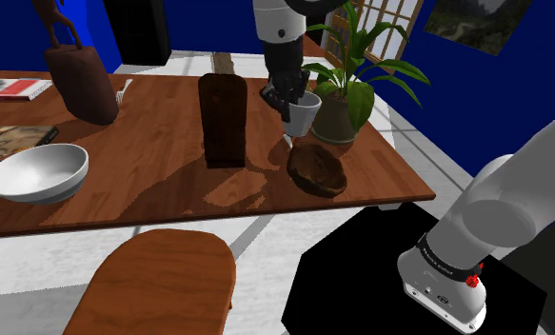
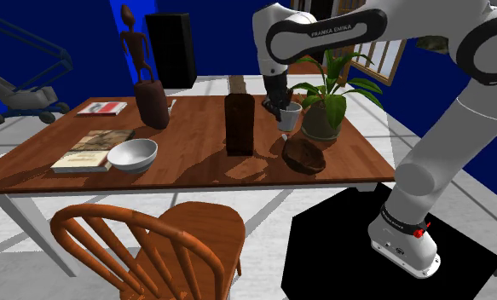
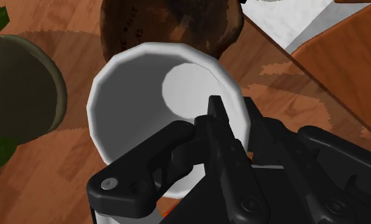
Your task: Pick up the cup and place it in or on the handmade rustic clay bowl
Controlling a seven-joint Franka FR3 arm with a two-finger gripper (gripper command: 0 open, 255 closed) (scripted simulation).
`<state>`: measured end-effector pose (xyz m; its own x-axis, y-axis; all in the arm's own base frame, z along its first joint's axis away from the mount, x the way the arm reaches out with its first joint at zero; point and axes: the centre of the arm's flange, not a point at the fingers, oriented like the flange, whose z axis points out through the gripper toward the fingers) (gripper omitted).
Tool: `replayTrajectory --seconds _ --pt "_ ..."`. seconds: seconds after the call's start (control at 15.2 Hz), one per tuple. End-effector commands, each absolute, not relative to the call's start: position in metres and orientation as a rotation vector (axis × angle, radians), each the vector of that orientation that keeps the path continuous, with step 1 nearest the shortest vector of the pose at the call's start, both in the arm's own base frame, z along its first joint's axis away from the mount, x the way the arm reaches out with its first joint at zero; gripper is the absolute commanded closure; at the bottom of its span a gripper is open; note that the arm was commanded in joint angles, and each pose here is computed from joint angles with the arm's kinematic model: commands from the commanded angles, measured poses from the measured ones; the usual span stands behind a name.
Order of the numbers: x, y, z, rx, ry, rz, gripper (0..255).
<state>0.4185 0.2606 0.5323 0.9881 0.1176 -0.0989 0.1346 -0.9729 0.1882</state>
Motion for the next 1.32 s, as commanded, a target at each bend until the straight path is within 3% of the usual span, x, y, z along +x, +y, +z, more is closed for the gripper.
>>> replayTrajectory --seconds 0.0,1.25 --pt "0.400 0.239 0.531 2.939 0.188 -0.129 255" --pt "0.377 0.210 0.450 2.939 0.188 -0.129 255"
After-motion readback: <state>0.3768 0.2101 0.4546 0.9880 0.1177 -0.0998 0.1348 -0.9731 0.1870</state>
